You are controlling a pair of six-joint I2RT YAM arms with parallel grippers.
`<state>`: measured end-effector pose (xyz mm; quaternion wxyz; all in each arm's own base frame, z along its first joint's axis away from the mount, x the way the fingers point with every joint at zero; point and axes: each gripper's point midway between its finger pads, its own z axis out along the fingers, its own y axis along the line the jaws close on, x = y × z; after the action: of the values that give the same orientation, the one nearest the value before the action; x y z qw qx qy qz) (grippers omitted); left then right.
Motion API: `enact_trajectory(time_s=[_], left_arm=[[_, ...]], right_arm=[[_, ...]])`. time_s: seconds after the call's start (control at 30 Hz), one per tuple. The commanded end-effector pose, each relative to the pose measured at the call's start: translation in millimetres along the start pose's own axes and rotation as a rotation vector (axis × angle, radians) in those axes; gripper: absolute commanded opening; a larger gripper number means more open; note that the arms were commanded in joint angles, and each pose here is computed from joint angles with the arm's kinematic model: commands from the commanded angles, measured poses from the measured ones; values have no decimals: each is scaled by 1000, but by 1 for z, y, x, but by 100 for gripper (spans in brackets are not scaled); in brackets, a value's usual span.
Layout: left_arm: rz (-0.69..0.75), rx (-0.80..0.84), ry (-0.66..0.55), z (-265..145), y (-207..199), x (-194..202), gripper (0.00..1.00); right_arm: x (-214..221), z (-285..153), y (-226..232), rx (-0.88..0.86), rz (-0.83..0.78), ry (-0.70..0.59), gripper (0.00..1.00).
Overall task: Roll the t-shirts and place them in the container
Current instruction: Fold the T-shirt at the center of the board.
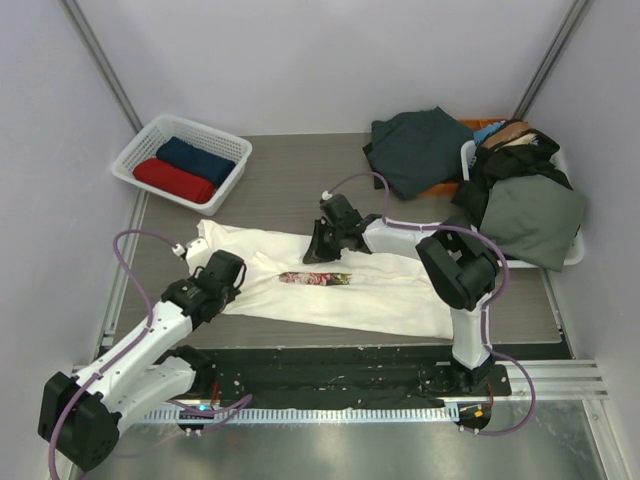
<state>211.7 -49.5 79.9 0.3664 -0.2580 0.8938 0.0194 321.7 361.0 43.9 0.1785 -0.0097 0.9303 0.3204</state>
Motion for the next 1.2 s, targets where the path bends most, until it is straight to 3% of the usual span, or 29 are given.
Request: enact_trajectory(time_s=[0.0, 0.13, 0.2, 0.3, 0.37, 0.57, 0.83, 0.97, 1.17], left_arm=[[-13, -12, 9, 3, 2, 5, 3], [-12, -13, 12, 2, 2, 4, 14], [-14, -5, 9, -1, -1, 1, 33], [-3, -5, 2, -7, -2, -7, 53], [9, -1, -6, -11, -3, -12, 57], [-11, 70, -42, -13, -22, -49, 57], [-111, 113, -69, 9, -35, -94, 50], [-110, 121, -43, 32, -53, -107, 46], [-92, 113, 25, 61, -69, -113, 28]], right_arm=[[21, 9, 11, -66, 5, 48, 1], [38, 9, 9, -68, 11, 69, 1], [38, 7, 10, -69, 8, 65, 1], [31, 2, 17, -73, -19, 51, 1], [24, 0, 20, -64, -46, 36, 1], [2, -8, 54, -139, -121, 18, 4], [-13, -9, 95, -321, -256, 6, 44], [-19, 4, 101, -344, -326, 20, 47], [-21, 21, 113, -404, -405, 71, 52]])
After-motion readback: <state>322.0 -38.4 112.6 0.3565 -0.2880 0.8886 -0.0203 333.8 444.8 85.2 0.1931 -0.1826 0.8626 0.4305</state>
